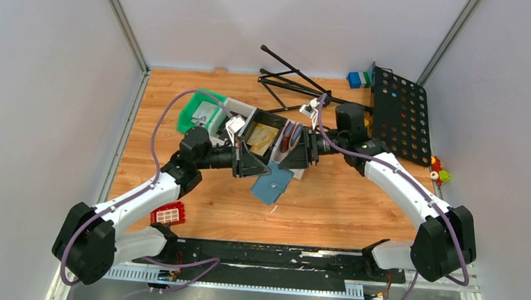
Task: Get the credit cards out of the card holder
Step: Open the card holder.
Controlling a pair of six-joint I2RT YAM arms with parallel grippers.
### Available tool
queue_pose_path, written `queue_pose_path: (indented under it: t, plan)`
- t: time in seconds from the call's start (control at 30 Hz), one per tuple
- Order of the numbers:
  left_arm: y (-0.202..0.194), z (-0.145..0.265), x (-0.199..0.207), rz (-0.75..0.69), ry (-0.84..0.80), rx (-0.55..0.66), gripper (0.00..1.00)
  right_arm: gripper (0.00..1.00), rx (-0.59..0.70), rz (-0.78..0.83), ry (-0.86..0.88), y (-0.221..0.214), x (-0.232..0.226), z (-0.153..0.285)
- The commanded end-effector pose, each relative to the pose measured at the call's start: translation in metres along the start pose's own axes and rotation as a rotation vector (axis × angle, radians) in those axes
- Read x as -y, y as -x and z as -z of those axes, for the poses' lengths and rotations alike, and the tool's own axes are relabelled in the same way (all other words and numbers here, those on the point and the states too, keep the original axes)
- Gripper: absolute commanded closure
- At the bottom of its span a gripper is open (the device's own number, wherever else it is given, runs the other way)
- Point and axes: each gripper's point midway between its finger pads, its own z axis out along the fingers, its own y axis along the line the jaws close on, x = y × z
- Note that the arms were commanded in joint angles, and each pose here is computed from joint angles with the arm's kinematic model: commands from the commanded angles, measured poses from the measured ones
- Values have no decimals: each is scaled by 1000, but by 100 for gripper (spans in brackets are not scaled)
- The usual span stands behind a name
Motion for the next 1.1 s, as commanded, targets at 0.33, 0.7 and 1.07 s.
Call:
queue_pose_path:
  t: [0.33,0.7,1.07]
  plan:
    - [-9,30,-72,41,470,74,100,18,265,56,-734,-7,60,22]
    - [11,49,-70,-11,585,197,100,0,396,128,-1083,-14,61,35]
    - [14,52,-69,25,606,223,100,5,302,187,-780,-33,43,-13]
